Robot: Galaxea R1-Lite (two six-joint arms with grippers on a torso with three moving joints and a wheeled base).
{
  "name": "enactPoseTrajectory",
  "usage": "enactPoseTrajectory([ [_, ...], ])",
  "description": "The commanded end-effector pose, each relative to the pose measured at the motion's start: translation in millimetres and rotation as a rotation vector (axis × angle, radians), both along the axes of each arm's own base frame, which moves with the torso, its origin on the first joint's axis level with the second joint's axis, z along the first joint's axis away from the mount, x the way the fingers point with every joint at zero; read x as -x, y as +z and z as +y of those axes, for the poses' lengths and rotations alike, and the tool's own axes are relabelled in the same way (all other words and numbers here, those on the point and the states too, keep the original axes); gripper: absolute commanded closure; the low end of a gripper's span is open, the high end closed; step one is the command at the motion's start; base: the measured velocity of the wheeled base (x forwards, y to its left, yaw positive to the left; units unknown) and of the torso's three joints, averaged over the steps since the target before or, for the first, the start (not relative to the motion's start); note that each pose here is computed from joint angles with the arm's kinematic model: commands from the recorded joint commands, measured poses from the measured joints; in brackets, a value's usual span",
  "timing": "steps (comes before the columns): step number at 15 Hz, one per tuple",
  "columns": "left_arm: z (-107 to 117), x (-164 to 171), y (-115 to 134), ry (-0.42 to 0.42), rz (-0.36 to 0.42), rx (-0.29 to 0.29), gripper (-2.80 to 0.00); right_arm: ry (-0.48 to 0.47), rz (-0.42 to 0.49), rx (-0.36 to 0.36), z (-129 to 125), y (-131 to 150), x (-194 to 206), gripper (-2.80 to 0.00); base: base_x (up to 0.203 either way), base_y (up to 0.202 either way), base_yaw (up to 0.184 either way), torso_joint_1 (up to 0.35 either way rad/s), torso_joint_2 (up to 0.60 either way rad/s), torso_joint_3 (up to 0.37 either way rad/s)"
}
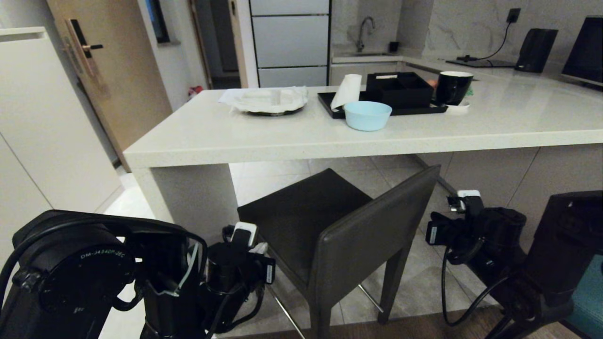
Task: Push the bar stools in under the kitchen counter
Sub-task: Push the gray chair back under the dining table
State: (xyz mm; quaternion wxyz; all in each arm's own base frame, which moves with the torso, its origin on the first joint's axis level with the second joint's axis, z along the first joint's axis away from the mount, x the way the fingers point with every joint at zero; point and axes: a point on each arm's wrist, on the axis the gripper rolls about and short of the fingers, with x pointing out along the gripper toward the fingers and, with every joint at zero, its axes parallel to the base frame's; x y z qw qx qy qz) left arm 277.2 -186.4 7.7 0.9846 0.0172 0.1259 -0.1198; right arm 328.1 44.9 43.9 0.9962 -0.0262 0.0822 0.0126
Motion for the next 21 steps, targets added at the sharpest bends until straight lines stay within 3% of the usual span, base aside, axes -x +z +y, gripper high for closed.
enactPoseTrajectory([
  [1,-14,14,11,-0.003,-0.032,0.014,0.00,-0.026,-0.044,-0.010,-19,11,-4,0.00,0.000,0.000,0.000,0.000,0.00,0.000],
  [3,-35,35,9,-0.008,-0.034,0.013,0.00,-0.005,-0.052,-0.019,-34,4,-17,0.00,0.000,0.000,0.000,0.000,0.00,0.000],
  [7,-48,55,8,0.150,-0.068,-0.021,0.00,0.021,-0.130,-0.026,-60,10,-63,0.00,0.000,0.000,0.000,0.000,0.00,0.000],
  [11,-51,78,28,0.114,-0.088,0.022,0.00,0.128,-0.145,-0.035,-70,18,-105,0.00,0.000,0.000,0.000,0.000,0.00,0.000],
  [16,-84,101,28,-0.013,-0.100,0.061,0.00,0.251,-0.036,-0.056,-35,-10,-110,0.00,0.000,0.000,0.000,0.000,0.00,0.000],
  [21,-109,100,35,-0.074,-0.112,0.099,0.00,0.303,-0.036,-0.056,-9,-21,-86,0.00,0.000,0.000,0.000,0.000,0.00,0.000],
])
